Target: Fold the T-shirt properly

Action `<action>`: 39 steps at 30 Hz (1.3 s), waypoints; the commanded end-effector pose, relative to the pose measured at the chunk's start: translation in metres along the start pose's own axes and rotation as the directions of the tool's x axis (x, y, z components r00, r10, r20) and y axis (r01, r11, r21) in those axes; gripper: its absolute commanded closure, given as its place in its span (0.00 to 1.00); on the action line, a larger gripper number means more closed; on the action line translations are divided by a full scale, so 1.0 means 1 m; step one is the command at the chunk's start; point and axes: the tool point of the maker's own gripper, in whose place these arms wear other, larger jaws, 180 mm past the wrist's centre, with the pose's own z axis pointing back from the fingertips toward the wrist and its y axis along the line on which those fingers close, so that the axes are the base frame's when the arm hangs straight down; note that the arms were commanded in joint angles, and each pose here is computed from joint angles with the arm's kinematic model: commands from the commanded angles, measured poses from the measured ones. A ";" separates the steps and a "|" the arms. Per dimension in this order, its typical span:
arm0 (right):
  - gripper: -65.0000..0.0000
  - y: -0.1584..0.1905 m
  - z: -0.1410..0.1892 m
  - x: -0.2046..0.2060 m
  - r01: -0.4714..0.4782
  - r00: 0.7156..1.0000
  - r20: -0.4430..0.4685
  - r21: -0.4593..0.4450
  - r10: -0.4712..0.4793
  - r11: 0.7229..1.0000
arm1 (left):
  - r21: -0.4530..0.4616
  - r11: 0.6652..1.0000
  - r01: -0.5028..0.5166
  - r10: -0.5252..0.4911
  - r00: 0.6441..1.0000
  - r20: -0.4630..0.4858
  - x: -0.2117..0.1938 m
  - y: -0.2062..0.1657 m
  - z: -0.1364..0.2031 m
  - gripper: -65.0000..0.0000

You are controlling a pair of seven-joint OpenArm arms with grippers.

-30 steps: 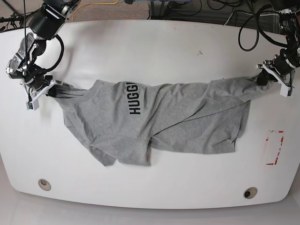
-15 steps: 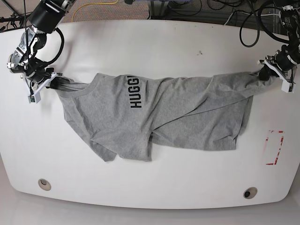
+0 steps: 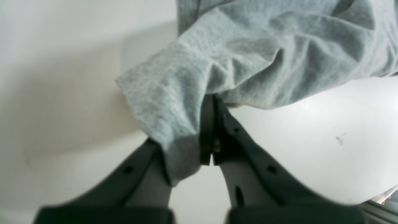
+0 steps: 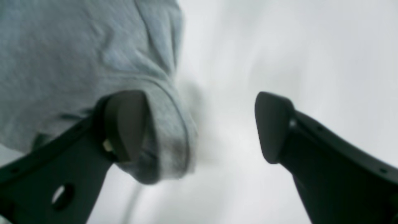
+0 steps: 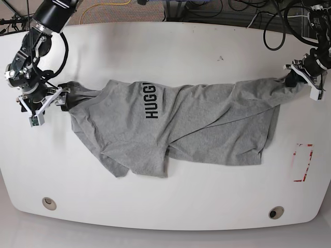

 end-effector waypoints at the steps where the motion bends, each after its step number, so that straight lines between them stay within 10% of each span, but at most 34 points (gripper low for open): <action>1: 0.20 0.009 -0.001 0.044 -0.050 0.994 0.097 0.017 0.048 0.999 | -0.001 1.000 0.027 -0.027 0.999 0.043 0.016 0.001 0.005 1.00; 13: 0.20 0.066 -0.043 0.109 -0.187 0.971 0.176 0.154 0.159 0.970 | -0.001 1.000 0.024 -0.024 0.999 0.041 0.016 0.001 0.004 1.00; 39: 0.24 0.105 -0.125 0.101 -0.059 0.987 0.160 0.313 0.008 0.948 | -0.017 0.999 0.034 -0.034 0.999 0.028 0.013 -0.004 0.000 1.00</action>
